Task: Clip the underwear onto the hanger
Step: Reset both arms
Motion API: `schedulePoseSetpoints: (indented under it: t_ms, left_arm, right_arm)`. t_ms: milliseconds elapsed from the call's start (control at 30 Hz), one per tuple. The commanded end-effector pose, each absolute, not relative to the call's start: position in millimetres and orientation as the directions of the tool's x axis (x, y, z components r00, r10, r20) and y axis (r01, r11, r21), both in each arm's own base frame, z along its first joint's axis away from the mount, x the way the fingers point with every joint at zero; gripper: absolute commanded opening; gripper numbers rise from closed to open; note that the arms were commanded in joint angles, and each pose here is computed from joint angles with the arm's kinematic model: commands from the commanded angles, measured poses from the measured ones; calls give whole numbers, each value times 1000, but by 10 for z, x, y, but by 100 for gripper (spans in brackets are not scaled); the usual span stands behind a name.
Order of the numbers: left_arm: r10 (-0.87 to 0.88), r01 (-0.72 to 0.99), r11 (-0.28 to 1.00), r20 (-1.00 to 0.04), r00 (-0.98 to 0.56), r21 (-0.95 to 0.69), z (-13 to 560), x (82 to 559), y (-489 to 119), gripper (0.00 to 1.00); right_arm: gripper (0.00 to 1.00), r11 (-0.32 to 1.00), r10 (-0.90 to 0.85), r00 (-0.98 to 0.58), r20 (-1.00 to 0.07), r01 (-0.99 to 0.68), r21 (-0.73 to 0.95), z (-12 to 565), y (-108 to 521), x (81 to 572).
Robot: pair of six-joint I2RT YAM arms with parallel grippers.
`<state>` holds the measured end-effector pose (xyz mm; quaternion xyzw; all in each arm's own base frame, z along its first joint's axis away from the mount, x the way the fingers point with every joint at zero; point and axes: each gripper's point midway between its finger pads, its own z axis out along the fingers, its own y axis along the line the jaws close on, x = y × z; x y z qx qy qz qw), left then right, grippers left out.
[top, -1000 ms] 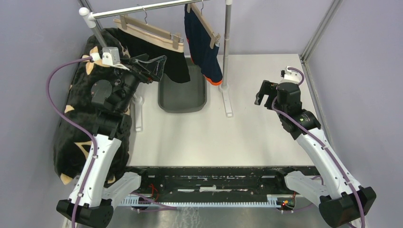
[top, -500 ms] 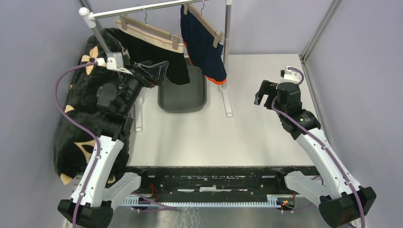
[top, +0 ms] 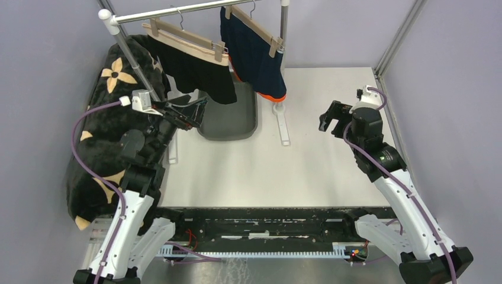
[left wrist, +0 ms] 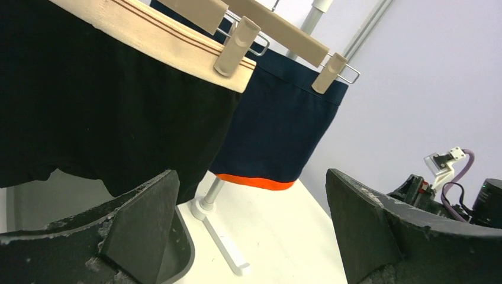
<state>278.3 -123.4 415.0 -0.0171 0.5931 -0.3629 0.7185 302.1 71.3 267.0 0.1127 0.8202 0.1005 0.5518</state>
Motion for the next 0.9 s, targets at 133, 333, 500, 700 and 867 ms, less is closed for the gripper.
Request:
schedulePoseSetpoints:
  t_ms: [133,333,500,700,867]
  left_arm:
    - [-593,564,679,-804,42,-470,4193,2524,-1262,99]
    - [-604,561,678,-795,57,-475,4114,2432,-1216,99]
    - [-598,565,675,-801,42,-474,4051,2452,-1245,99]
    - [-601,582,656,-799,17,-481,3981,2441,-1293,99]
    - [-617,617,627,-786,21,-476,4041,2396,-1333,99]
  right_arm:
    - [100,939,339,-295,-893,53,339,2780,719,3016]
    - [100,926,370,-263,-891,25,377,2863,750,2973]
    - [100,907,405,-252,-879,-14,421,2792,832,2966]
    - [100,916,384,-288,-877,-3,402,2683,826,2941]
    - [100,917,382,-279,-881,-7,399,2676,800,2873]
